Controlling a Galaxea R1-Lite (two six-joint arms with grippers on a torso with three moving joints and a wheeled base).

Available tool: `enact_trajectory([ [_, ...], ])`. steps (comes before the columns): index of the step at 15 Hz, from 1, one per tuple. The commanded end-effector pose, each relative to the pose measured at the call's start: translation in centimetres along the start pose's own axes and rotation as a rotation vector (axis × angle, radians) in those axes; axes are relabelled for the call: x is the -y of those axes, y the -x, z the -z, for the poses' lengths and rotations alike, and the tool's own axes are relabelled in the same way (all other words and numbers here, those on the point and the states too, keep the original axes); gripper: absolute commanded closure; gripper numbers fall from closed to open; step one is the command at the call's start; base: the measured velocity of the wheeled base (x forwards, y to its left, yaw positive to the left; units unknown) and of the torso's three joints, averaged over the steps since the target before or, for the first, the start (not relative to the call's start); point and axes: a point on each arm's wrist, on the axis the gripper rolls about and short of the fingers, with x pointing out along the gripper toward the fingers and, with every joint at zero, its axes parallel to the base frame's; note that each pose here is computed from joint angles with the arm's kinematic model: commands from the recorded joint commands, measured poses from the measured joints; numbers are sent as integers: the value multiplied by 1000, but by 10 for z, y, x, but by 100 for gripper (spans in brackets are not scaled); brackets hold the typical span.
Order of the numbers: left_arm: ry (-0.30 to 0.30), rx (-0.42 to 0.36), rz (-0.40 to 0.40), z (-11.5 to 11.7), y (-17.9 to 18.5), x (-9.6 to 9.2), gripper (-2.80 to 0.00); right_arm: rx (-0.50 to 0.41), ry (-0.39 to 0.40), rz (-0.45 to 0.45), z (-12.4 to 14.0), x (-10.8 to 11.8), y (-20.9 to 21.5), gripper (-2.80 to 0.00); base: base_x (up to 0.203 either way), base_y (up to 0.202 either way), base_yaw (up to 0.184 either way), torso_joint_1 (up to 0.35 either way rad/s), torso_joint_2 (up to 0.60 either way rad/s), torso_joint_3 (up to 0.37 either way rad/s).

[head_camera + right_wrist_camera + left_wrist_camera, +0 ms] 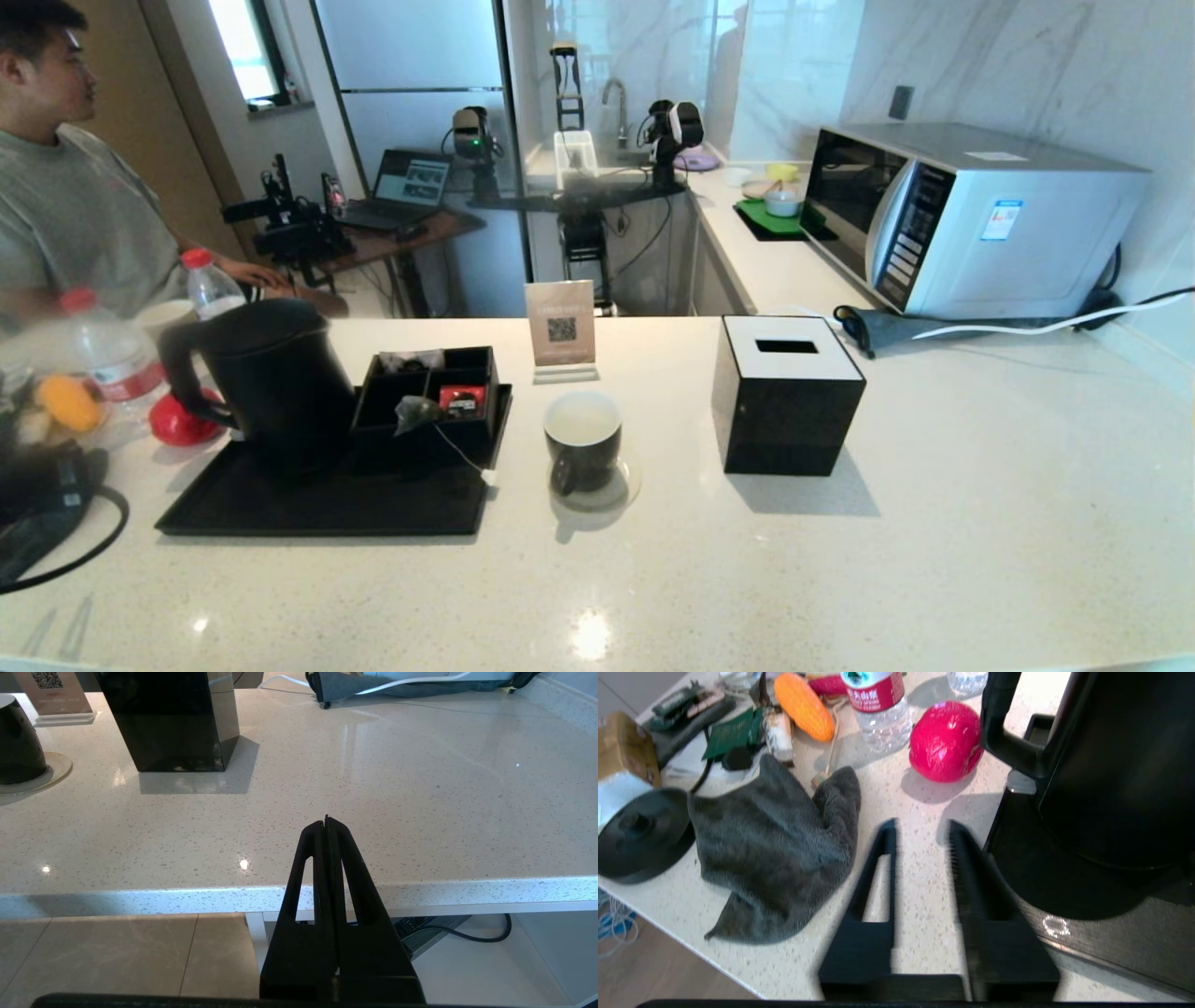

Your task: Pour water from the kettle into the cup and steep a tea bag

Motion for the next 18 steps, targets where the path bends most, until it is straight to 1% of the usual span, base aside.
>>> enact_trajectory([
  [1,-5,21,-4,9,-11,1,-280,-1,0,0,0,0,0,0,0,0,0,0,0,0],
  [5,-17,137,-49,29,-33,-3,-280,-1,0,0,0,0,0,0,0,0,0,0,0,0],
  [6,-18,150,-60,34,-37,-7,-280,-1,0,0,0,0,0,0,0,0,0,0,0,0],
  [7,-16,154,-62,38,-38,-15,-280,-1,0,0,0,0,0,0,0,0,0,0,0,0],
  [9,-29,173,18,43,-38,-30,-280,-1,0,0,0,0,0,0,0,0,0,0,0,0],
  [11,-55,182,109,49,-41,-39,-280,-1,0,0,0,0,0,0,0,0,0,0,0,0],
  [12,-63,195,135,50,-45,-42,-280,-1,0,0,0,0,0,0,0,0,0,0,0,0],
  [16,-95,265,196,42,-69,-49,-280,-1,0,0,0,0,0,0,0,0,0,0,0,0],
  [18,-106,289,211,41,-83,-52,-280,-1,0,0,0,0,0,0,0,0,0,0,0,0],
])
